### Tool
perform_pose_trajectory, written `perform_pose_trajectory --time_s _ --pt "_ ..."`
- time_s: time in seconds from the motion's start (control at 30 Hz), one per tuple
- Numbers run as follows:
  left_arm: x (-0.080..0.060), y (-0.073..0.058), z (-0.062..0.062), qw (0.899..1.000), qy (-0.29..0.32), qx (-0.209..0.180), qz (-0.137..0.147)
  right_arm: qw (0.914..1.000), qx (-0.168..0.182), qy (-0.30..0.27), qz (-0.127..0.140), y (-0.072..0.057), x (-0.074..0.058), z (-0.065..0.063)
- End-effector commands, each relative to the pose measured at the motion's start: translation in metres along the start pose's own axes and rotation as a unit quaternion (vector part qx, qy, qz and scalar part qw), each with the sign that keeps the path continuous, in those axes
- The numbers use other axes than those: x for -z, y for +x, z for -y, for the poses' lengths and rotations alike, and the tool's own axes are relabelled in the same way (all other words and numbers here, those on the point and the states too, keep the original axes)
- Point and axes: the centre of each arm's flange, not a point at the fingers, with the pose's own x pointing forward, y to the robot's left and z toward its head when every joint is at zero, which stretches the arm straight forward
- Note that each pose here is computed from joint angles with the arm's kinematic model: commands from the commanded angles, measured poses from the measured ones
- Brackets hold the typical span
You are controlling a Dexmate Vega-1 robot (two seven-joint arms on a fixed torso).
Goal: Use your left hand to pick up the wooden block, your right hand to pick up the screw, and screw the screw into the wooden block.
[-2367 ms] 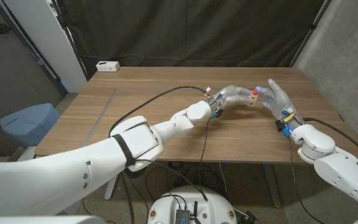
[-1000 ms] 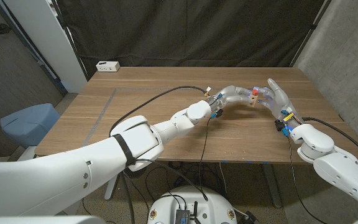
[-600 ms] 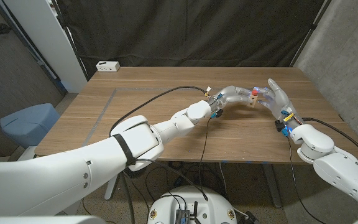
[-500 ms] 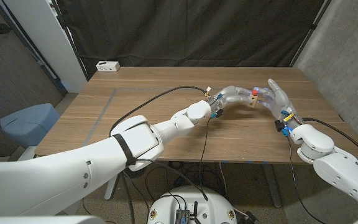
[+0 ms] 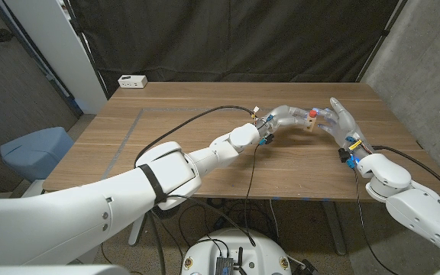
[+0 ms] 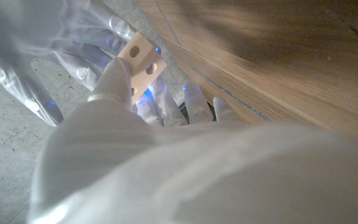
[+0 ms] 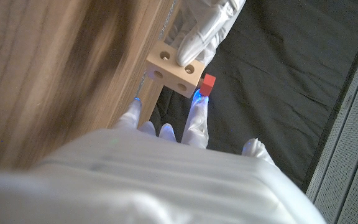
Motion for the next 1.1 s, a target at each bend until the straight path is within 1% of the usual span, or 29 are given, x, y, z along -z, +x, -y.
perform_pose_trajectory --time_s 0.03,0.43,0.77,1.1 --pt "-0.001 -0.001 0.0 1.0 0.001 0.002 0.004 1.0 0.009 -0.001 0.001 -0.005 0.0 0.001" --pt "-0.002 -0.001 0.002 1.0 0.0 0.003 0.008 0.9999 0.013 0.0 0.002 -0.009 0.0 0.002" --pt "-0.001 -0.001 0.003 1.0 -0.001 0.004 0.007 0.9998 0.02 -0.001 -0.002 -0.015 0.0 0.004" --pt "-0.001 -0.001 0.003 1.0 -0.002 0.003 0.005 0.9999 0.017 0.0 -0.002 -0.017 0.0 0.004"
